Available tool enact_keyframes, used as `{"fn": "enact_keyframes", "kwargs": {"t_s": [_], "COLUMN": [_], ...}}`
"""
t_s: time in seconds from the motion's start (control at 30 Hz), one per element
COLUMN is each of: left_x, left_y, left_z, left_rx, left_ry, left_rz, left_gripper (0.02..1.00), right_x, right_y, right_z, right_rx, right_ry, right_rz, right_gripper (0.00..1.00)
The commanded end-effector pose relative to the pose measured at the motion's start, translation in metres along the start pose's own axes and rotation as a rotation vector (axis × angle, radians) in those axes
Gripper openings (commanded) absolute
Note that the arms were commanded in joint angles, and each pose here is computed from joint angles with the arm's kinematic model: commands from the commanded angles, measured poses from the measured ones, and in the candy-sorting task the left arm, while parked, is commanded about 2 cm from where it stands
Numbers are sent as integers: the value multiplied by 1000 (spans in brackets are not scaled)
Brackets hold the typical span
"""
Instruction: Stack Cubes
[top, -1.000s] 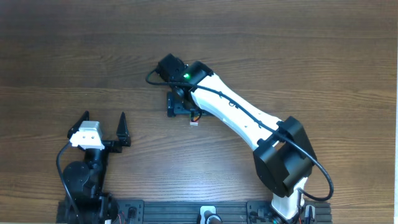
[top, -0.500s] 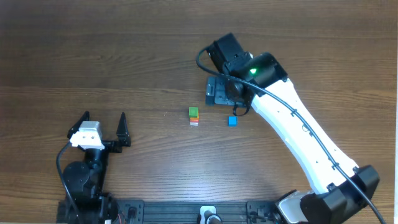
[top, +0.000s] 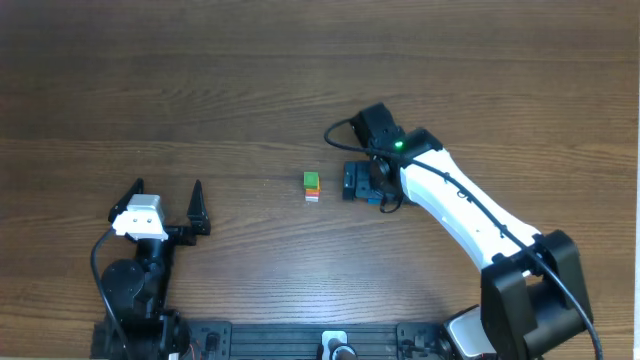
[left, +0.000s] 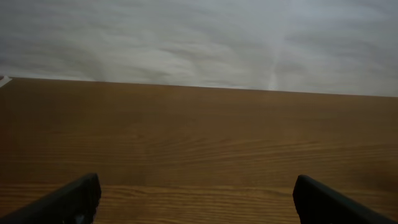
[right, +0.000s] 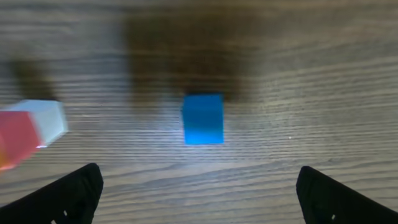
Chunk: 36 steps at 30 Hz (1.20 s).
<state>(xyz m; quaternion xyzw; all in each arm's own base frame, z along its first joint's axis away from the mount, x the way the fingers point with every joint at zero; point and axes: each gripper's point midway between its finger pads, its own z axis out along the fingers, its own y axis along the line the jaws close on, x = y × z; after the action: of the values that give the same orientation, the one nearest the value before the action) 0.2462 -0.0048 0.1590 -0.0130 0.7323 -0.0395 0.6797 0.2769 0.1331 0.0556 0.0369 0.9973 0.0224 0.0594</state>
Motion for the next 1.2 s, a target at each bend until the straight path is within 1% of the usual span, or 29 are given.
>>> {"fn": "enact_keyframes", "kwargs": {"t_s": [0.03, 0.1, 0.2, 0.37, 0.5, 0.63, 0.7, 0.8, 0.97, 1.2], "left_x": [2, 2, 2, 2, 2, 2, 2, 2, 2, 2], "left_y": [0, 0, 0, 0, 0, 0, 0, 0, 0, 0], "left_z": [0, 0, 0, 0, 0, 0, 0, 0, 0, 0], "left_rx": [1, 1, 1, 1, 1, 1, 1, 1, 1, 1], "left_ry": [2, 2, 2, 2, 2, 2, 2, 2, 2, 2], "left_rz": [11, 11, 11, 11, 11, 11, 11, 11, 11, 11], "left_gripper": [1000, 998, 1000, 998, 1000, 1000, 1000, 1000, 1000, 998], "right_x": [9, 8, 5, -1, -4, -6, -6, -6, -7, -7], "right_y": [-9, -11, -11, -9, -8, -10, -11, -11, -10, -7], "right_z": [28, 38, 52, 55, 55, 55, 55, 55, 55, 55], "right_rx": [32, 57, 70, 68, 62, 75, 78, 80, 78, 67], "right_ry": [54, 65, 68, 46, 32, 25, 23, 23, 19, 17], "right_rz": [-20, -22, -23, -23, -41, -50, -73, -76, -78, -81], "right_gripper": [982, 978, 974, 969, 950, 825, 728, 645, 542, 450]}}
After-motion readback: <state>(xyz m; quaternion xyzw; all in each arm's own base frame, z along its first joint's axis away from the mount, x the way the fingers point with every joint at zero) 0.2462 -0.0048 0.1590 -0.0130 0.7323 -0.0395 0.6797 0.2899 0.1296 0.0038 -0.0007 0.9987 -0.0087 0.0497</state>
